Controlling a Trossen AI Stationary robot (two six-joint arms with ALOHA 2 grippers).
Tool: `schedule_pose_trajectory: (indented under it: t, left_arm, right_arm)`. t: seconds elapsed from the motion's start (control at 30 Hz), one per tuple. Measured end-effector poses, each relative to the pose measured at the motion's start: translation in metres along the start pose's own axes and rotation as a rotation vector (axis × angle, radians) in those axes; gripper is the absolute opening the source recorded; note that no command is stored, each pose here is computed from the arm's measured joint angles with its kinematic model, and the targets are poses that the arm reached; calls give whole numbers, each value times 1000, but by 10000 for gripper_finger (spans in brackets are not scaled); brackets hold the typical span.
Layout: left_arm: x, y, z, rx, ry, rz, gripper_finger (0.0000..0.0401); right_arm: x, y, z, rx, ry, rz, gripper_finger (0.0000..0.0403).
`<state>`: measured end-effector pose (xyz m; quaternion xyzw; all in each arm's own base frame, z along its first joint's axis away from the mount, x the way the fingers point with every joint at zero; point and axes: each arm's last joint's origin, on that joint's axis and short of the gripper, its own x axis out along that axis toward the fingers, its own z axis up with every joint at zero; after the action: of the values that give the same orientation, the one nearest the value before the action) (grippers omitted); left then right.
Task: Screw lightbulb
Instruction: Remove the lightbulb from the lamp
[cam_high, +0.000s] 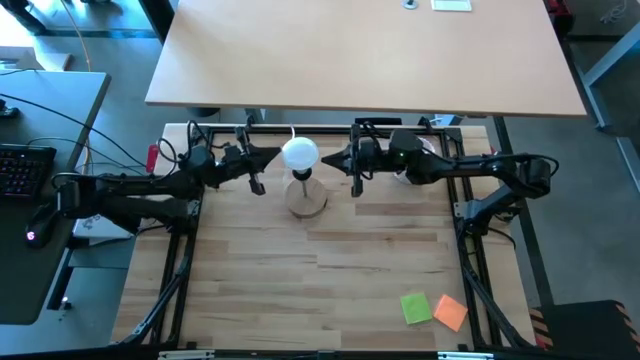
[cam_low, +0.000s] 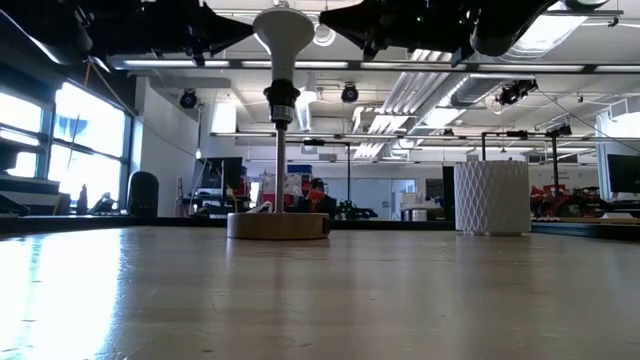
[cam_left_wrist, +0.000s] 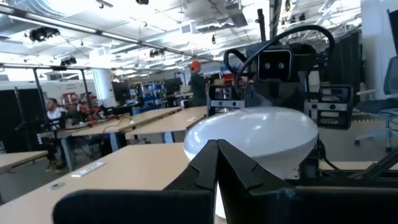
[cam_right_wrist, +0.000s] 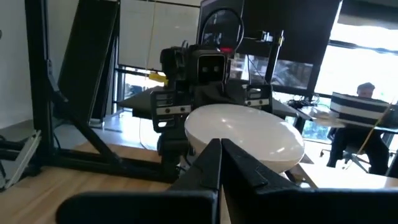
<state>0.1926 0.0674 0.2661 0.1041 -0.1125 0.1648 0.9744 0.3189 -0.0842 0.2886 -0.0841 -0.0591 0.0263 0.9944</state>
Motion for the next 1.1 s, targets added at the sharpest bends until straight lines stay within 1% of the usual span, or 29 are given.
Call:
schedule_pose_trajectory:
  t: [0.3, 0.53, 0.6, 0.7, 0.8, 0.9, 0.97, 1.1]
  left_arm:
    - [7, -2, -7, -33, -17, -48, 0]
    - [7, -6, -6, -53, -22, -81, 0]
    - [7, -8, -6, -56, -23, -90, 0]
    - [6, -9, -5, -51, -16, -94, 0]
    - [5, -8, -5, -48, -4, -71, 0]
    - [3, -5, -6, -30, 32, -19, 0]
    - [3, -1, -7, -25, 40, 25, 0]
    - [3, 9, -9, -19, 44, 66, 0]
  right_arm:
    - [-3, -13, -4, 21, 21, -87, 0]
    - [-7, -24, -6, 42, 32, -171, 0]
    - [-8, -25, -8, 45, 49, -174, 0]
    - [-9, -23, -8, 36, 66, -129, 0]
    - [-11, -20, -3, 24, 61, -78, 0]
    - [-10, -14, -1, 26, 60, -27, 0]
    - [-9, -12, -1, 26, 56, -12, 0]
    - [-5, -10, -7, 41, 54, 26, 0]
